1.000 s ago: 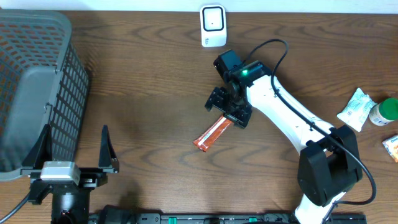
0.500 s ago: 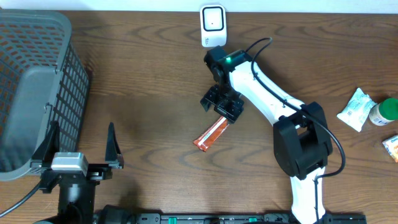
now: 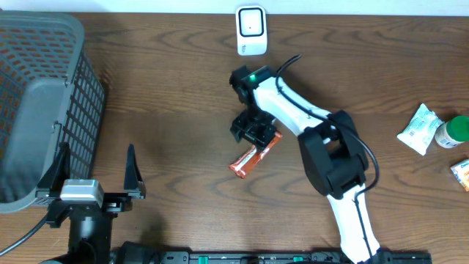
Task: Scan the item barcode
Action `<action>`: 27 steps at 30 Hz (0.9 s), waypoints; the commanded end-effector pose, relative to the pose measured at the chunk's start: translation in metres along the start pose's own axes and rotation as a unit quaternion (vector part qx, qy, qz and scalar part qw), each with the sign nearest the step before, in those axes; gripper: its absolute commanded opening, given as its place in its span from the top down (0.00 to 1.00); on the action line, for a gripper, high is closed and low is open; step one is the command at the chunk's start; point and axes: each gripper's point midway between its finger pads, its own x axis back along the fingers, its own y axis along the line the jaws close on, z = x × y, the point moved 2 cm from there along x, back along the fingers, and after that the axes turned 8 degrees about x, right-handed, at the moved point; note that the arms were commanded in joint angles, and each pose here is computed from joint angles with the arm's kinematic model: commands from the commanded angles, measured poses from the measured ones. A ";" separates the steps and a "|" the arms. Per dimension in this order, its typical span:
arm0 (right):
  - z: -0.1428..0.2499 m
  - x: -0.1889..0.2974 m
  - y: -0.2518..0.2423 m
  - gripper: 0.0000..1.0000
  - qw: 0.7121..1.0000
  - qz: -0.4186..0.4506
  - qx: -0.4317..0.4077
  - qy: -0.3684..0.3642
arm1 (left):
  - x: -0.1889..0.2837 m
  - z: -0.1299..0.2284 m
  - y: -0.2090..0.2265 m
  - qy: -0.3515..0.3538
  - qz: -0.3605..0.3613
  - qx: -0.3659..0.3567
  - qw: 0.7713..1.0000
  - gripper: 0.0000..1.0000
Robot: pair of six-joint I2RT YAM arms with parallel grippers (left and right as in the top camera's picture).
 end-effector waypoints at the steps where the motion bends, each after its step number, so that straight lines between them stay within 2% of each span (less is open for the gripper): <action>1: -0.008 -0.012 -0.003 0.41 1.000 0.019 -0.012 -0.005 | -0.002 0.003 0.002 0.003 -0.006 -0.003 1.000 0.02; 5: -0.015 -0.013 -0.018 0.50 0.997 0.058 -0.034 -0.031 | -0.002 0.003 0.002 0.003 -0.006 -0.003 1.000 0.02; 7: -0.019 -0.012 -0.022 0.48 0.996 0.069 -0.034 -0.042 | -0.002 0.003 0.002 0.003 -0.006 -0.003 1.000 0.02; 10: -0.021 -0.011 -0.024 0.39 0.996 0.071 -0.037 -0.045 | -0.002 0.004 0.002 0.007 -0.006 -0.004 1.000 0.02; 13: -0.025 -0.010 -0.026 0.38 0.996 0.070 -0.043 -0.043 | -0.002 0.005 0.002 0.008 -0.006 -0.004 1.000 0.02; 15: -0.029 -0.008 -0.031 0.44 0.995 0.076 -0.049 -0.047 | -0.002 0.005 0.002 0.008 -0.006 -0.004 1.000 0.02; 19: -0.035 -0.006 -0.044 0.47 0.989 0.105 -0.078 -0.070 | -0.002 0.005 0.002 0.008 -0.006 -0.004 1.000 0.02; 23: -0.035 -0.006 -0.044 0.67 0.988 0.108 -0.076 -0.075 | -0.002 0.005 0.002 0.008 -0.006 -0.004 1.000 0.02; 25: -0.033 -0.007 -0.042 0.69 0.988 0.109 -0.073 -0.077 | -0.002 0.005 0.002 0.008 -0.006 -0.004 1.000 0.02; 27: -0.029 -0.008 -0.038 0.66 0.989 0.107 -0.067 -0.079 | -0.002 0.005 0.002 0.008 -0.006 -0.004 1.000 0.02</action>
